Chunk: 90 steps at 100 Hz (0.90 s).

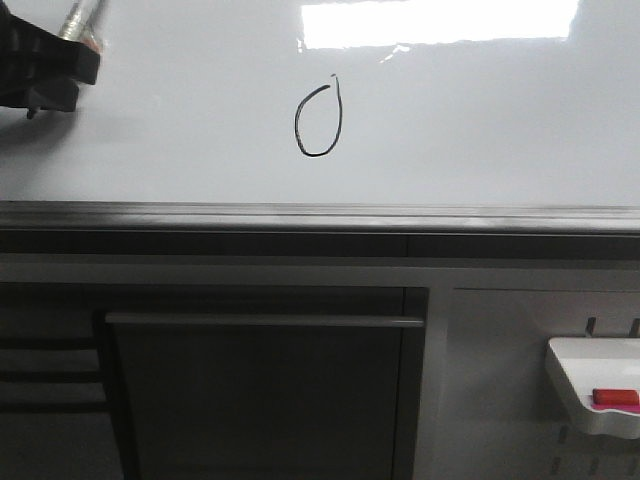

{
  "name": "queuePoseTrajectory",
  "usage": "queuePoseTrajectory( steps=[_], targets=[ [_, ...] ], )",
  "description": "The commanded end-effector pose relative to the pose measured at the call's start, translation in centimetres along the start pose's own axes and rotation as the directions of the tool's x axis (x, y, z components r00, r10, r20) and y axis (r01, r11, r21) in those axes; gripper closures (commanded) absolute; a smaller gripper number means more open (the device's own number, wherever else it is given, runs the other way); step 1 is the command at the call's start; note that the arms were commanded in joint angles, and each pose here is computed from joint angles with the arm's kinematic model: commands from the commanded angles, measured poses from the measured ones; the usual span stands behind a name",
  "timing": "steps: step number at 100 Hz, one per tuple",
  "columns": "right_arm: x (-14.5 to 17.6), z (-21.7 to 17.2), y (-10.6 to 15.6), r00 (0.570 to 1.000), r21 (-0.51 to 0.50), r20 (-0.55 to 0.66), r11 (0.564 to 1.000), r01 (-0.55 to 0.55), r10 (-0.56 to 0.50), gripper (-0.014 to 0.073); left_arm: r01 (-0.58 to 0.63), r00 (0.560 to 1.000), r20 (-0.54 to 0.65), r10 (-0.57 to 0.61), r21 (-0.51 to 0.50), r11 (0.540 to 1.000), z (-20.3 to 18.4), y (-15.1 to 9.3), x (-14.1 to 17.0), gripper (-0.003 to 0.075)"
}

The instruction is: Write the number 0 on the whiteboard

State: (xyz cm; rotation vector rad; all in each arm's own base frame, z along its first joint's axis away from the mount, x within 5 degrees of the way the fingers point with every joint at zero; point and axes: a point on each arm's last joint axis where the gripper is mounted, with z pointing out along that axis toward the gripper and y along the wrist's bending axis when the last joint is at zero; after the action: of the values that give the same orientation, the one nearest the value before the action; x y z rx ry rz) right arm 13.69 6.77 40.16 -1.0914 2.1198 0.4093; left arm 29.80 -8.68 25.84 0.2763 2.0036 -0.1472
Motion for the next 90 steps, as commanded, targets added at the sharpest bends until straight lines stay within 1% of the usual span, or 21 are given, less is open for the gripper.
queuePoseTrajectory(
  steps=[1, 9, 16, 21, 28, 45, 50, 68, 76, 84, 90],
  targets=[
    [-0.9, -1.0, 0.1, 0.997, 0.036, 0.081, 0.999, 0.003, -0.006, 0.0272, -0.015, 0.996, 0.084, 0.016, -0.013, 1.000, -0.1, 0.2, -2.2, 0.0720],
    [-0.9, -1.0, 0.1, 0.997, 0.036, 0.081, 0.999, 0.003, -0.006, 0.0272, -0.022, 0.998, 0.054, 0.022, -0.001, 1.000, 0.3, 0.1, -2.0, 0.0720],
    [-0.9, -1.0, 0.1, 0.997, 0.036, 0.081, 0.999, 0.003, -0.006, 0.0272, -0.029, 0.998, 0.050, 0.029, 0.001, 1.000, 0.3, 0.1, -2.0, 0.0717],
    [-0.9, -1.0, 0.1, 0.997, 0.036, 0.081, 0.999, 0.003, -0.006, 0.0272, -0.029, 0.998, 0.050, 0.029, 0.001, 1.000, 0.3, 0.1, -2.0, 0.0701],
    [-0.9, -1.0, 0.1, 0.997, 0.036, 0.081, 0.999, 0.003, -0.006, 0.0272, -0.030, 0.998, 0.046, 0.030, 0.003, 1.000, 0.3, 0.1, -2.0, 0.0647],
    [-0.9, -1.0, 0.1, 0.997, 0.036, 0.081, 0.999, 0.003, -0.006, 0.0272, -0.033, 0.999, 0.033, 0.032, 0.008, 0.999, 0.3, 0.0, -1.9, 0.0459],
    [-0.9, -1.0, 0.1, 0.996, 0.039, 0.084, 0.999, 0.003, -0.006, 0.0272, -0.033, 0.999, 0.030, 0.032, 0.012, 0.999, 0.1, 0.0, -2.0, 0.0428],
    [-1.1, -1.4, 0.2, 0.994, 0.065, 0.113, 0.998, 0.005, -0.012, 0.0275, -0.034, 0.999, 0.013, 0.033, 0.061, 0.998, -2.4, -0.4, -3.6, 0.0421],
    [-1.1, -2.0, 0.5, 0.990, 0.087, 0.142, 0.996, -0.024, 0.011, 0.0275, -0.038, 0.999, 0.005, 0.037, 0.092, 0.995, -4.2, -0.6, -4.6, 0.0421],
    [-0.7, -2.6, 0.7, 0.988, 0.126, 0.154, 0.991, -0.052, 0.032, 0.0275, -0.043, 0.999, -0.017, 0.046, 0.129, 0.991, -6.4, -0.8, -5.2, 0.0425],
    [-0.1, -2.8, 0.7, 0.986, 0.183, 0.160, 0.980, -0.084, 0.054, 0.0276, -0.049, 0.999, -0.014, 0.052, 0.150, 0.988, -8.3, -1.0, -5.5, 0.0426]
  ],
)
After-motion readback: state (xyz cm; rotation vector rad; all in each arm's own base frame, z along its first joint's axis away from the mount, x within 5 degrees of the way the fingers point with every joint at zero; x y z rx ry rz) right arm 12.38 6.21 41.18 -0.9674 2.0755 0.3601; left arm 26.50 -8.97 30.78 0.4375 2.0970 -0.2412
